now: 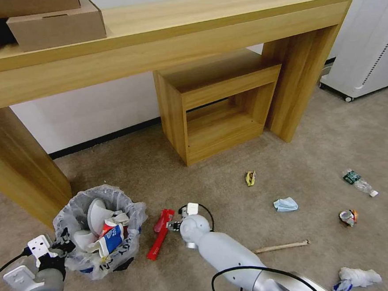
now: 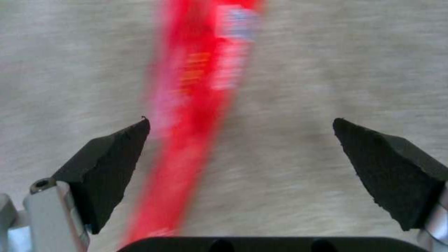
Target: Pick up the trash bin and place the garbage on the floor into it.
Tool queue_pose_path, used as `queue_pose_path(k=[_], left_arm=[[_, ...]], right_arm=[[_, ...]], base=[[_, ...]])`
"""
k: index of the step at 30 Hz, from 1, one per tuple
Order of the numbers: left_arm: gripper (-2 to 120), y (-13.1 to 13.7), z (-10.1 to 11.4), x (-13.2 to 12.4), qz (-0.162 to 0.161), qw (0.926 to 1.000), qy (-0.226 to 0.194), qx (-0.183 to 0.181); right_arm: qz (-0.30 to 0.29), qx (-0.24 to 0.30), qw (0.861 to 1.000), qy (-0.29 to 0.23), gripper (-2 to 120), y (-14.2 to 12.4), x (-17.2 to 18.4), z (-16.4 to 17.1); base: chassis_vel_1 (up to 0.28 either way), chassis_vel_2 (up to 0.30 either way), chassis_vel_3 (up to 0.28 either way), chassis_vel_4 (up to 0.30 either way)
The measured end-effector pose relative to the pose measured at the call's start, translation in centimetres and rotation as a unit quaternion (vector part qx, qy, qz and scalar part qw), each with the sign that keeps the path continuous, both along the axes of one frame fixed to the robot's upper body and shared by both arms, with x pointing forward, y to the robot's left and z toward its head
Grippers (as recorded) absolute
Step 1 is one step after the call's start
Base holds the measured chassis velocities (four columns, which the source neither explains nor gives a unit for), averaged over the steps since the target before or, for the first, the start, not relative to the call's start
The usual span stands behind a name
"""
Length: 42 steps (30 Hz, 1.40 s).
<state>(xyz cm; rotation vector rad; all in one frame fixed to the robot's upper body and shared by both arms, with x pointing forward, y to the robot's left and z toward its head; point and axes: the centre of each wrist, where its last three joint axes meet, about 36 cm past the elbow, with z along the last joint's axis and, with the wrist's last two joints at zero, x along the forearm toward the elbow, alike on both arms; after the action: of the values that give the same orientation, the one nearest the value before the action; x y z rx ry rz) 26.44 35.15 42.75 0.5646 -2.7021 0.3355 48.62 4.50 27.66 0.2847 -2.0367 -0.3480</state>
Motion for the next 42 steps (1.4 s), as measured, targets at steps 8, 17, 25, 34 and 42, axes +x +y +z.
queue_pose_path(k=[8, 17, 25, 34, 42], left_arm=[[1, -0.1, -0.4, 0.2, 0.001, 1.0000, 0.000, -0.003], [1, 0.0, -0.5, 0.3, 0.001, 1.0000, -0.002, -0.003], [1, -0.2, -0.8, 0.5, 0.001, 1.0000, -0.002, -0.008], [1, -0.4, -1.0, 0.6, 0.000, 0.9999, -0.002, -0.011], [1, -0.8, -0.6, 0.3, -0.009, 0.9998, -0.009, -0.013]], right_arm=[[0.034, 0.021, 0.999, 0.012, 100, 0.7, -0.1, 0.7], [0.036, -0.008, 0.999, 0.013, 99, 0.2, -0.1, -1.4], [0.037, 0.000, 0.999, 0.000, 98, 0.1, 0.5, -1.4], [0.044, 0.002, 0.999, -0.016, 81, -0.4, 0.8, -2.1], [0.061, 0.003, 0.997, -0.035, 67, -0.9, 0.9, -3.2]], base=[[0.000, 0.000, 0.000, 0.000], [0.000, 0.000, 0.000, 0.000], [0.000, 0.000, 0.000, 0.000], [0.000, 0.000, 0.000, 0.000], [0.000, 0.000, 0.000, 0.000]])
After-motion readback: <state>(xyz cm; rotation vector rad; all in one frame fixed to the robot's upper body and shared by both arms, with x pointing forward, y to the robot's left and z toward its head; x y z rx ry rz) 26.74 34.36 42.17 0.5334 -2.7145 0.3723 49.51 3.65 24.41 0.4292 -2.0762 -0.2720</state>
